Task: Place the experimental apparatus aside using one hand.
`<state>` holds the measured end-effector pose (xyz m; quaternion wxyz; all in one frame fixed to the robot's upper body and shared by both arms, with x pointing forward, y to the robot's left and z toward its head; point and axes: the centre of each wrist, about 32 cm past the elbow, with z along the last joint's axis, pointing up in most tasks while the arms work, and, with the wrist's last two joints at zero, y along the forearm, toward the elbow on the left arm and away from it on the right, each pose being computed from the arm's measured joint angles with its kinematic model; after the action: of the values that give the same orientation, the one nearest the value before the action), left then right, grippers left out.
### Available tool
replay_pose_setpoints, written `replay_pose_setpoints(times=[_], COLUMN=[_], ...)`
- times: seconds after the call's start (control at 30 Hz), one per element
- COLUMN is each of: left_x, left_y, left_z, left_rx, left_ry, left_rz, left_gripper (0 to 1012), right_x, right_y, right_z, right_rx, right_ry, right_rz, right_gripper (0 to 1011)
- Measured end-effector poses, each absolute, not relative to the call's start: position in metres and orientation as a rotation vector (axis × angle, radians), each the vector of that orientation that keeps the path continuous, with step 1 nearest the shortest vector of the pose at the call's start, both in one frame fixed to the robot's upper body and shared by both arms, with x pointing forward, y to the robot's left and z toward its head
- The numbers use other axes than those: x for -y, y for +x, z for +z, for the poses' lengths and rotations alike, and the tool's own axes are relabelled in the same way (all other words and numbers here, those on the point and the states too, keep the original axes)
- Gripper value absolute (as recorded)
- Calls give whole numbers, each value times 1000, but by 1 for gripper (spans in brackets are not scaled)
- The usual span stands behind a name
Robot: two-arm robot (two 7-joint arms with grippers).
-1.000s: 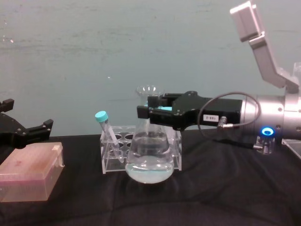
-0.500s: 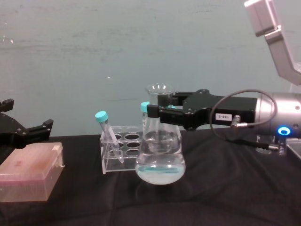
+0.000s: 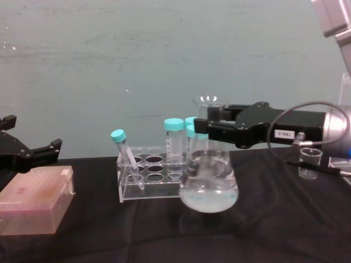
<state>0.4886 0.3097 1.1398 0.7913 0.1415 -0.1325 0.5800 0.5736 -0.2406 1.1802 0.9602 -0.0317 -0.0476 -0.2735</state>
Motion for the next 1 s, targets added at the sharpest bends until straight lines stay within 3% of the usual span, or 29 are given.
replay_pose_setpoints(times=[1.0], left_x=[-310], left_y=[489], left_z=[1140], left_rx=[285], left_ry=[304], left_rz=[1248], left_gripper=[1000], right_x=[265], right_y=[545], right_z=[1186], right_rx=[70], right_ry=[-63], right_rz=[-818], right_gripper=[453])
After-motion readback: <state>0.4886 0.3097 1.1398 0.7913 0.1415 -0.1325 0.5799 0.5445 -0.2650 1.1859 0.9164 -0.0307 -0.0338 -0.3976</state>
